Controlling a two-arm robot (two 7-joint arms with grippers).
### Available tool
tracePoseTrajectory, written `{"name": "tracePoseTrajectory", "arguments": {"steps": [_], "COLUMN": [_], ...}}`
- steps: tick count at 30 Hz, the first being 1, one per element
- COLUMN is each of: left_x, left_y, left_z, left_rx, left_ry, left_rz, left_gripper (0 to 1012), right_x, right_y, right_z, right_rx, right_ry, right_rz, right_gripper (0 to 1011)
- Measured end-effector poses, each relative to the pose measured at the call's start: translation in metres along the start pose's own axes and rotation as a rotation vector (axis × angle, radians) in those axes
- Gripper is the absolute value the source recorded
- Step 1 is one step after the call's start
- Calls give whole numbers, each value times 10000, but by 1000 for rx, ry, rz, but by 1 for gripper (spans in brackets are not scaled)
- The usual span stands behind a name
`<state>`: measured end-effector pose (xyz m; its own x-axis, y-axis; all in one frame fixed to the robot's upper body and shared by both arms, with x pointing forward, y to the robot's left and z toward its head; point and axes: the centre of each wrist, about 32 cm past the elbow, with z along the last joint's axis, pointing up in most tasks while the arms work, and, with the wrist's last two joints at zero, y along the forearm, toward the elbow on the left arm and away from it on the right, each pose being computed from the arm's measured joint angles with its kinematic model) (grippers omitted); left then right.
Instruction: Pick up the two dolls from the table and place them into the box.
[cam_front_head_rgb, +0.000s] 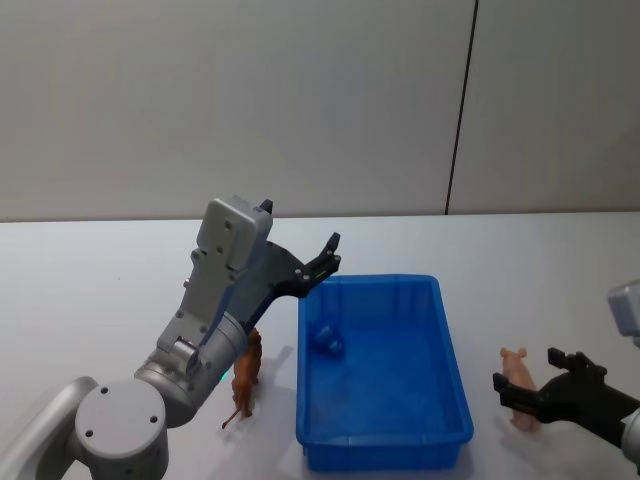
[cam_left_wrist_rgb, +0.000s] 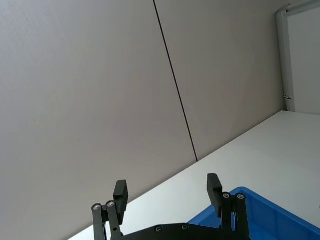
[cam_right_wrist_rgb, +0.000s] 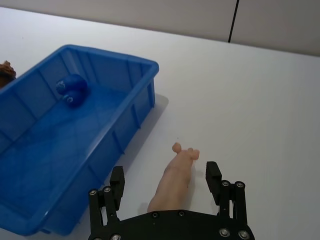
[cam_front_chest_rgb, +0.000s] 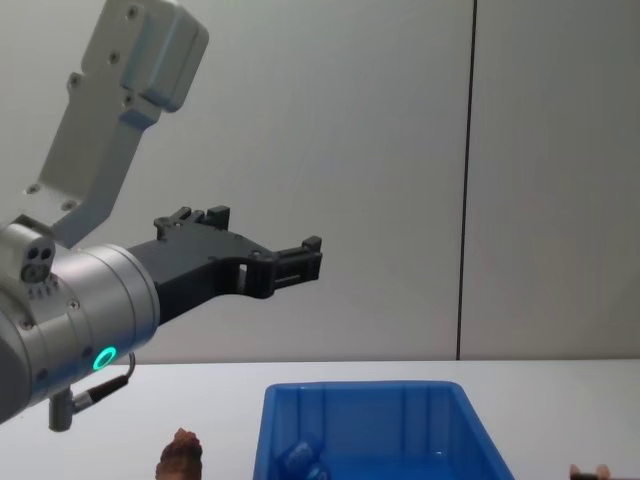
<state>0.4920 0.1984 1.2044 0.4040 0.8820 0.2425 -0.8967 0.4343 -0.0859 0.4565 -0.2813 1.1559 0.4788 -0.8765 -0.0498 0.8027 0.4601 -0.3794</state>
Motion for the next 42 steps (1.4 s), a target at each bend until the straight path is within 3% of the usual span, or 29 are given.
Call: {"name": "tracePoseTrajectory", "arguments": {"steps": [16,23,25,27,37,42], "left_x": [0,0,0,0,0,0], "left_y": [0,0,0,0,0,0], "left_z": [0,0,0,0,0,0], "left_rx": [0,0,0,0,0,0], "left_ry": [0,0,0,0,0,0], "left_rz": [0,0,0,0,0,0], "left_gripper": [1001,1001,1001,1001,1001,1001], "right_x": [12,9,3,2,-19,-30], "right_y": [120,162,178,181,203,197], "right_z": [-125,-158,-170,-173,-178,-145], "right_rx": [-88,-104,-109,-110,-103,-79], "right_ry": [32,41,45,45,33,8], "right_rz": [-7,-6,-5,-5,-12,-23], "right_gripper": [995,834,741,732,397,379]}}
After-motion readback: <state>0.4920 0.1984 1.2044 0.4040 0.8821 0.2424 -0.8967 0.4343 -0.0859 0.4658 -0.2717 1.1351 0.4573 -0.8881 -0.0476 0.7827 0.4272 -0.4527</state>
